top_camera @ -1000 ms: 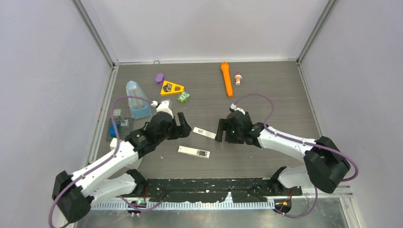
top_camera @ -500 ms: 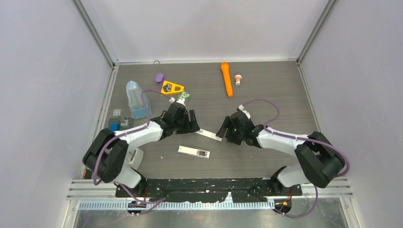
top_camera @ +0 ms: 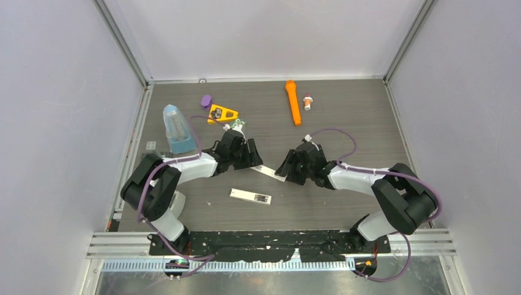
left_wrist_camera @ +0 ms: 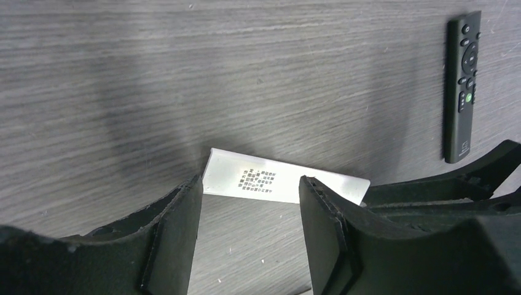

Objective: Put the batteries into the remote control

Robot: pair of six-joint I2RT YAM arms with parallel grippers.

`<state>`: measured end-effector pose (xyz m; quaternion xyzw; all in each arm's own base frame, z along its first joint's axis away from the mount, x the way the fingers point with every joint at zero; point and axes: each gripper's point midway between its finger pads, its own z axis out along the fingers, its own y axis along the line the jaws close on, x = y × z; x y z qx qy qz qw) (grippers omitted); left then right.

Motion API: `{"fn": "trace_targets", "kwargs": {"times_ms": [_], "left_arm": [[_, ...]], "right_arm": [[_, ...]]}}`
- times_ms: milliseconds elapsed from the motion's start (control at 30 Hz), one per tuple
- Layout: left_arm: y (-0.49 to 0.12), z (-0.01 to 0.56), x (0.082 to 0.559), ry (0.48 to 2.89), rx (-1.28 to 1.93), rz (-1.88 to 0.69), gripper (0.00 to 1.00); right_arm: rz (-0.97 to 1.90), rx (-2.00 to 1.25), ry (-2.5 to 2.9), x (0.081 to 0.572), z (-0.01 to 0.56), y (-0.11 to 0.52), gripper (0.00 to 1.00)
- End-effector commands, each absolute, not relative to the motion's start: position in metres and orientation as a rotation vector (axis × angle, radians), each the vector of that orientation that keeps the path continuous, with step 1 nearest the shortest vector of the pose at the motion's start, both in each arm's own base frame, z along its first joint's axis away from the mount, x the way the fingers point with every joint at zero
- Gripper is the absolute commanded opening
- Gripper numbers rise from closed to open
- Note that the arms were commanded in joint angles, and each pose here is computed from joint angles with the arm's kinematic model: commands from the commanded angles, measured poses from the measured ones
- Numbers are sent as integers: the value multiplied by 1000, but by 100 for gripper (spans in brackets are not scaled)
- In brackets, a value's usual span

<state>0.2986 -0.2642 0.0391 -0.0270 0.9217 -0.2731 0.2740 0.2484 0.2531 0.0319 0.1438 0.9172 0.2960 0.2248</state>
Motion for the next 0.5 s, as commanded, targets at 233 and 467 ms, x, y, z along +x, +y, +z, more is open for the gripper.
{"fn": "trace_targets", "kwargs": {"times_ms": [233, 467], "left_arm": [[-266, 40, 295, 2455, -33, -756, 57], [-256, 47, 300, 2440, 49, -653, 69]], "right_arm": [[784, 374, 2564, 244, 19, 250, 56], [615, 358, 2575, 248, 16, 230, 60]]}}
